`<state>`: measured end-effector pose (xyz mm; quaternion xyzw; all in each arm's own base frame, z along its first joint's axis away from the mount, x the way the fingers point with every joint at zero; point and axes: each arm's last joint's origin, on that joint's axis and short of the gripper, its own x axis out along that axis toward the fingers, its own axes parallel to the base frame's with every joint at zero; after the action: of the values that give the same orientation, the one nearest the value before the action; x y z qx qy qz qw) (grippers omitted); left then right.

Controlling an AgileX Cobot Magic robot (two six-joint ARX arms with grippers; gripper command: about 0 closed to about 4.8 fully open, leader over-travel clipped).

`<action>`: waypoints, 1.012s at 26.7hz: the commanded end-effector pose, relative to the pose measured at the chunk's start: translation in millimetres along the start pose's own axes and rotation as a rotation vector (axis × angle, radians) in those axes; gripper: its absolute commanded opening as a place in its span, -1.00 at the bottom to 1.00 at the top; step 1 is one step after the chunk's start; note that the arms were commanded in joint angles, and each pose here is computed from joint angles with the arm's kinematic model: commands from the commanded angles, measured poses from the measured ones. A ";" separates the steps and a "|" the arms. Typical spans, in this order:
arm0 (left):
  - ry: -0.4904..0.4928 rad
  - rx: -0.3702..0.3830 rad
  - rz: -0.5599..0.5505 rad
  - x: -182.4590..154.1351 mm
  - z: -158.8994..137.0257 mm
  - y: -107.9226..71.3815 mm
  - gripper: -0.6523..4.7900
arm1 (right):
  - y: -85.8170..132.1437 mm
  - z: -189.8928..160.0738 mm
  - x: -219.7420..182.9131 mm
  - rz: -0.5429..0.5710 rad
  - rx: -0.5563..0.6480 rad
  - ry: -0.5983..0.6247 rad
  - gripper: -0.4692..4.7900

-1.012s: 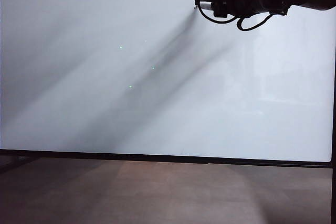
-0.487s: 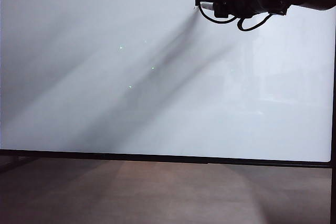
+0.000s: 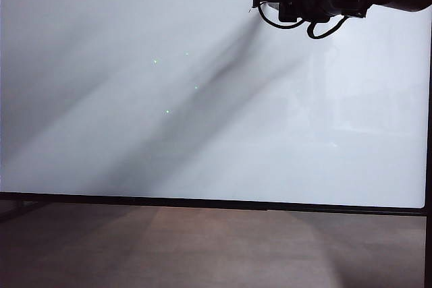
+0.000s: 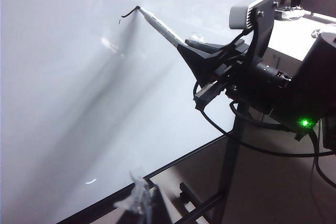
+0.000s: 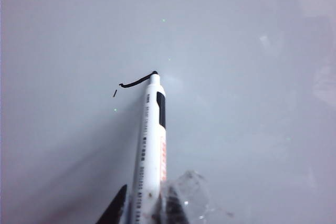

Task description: Reach to the right to find the marker pen, pick it up, and write the number 6 on the whiteboard.

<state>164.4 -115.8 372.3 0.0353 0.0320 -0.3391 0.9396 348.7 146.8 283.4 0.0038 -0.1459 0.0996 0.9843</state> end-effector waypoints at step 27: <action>-0.021 0.005 -0.002 -1.3 3.3 -0.3 -0.78 | 9.8 30.8 -12.2 0.122 0.016 -0.096 -0.83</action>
<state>164.4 -115.8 372.3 0.0353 0.0320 -0.3389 0.9396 328.5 152.1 310.7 0.0020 -0.1868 0.1747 0.9667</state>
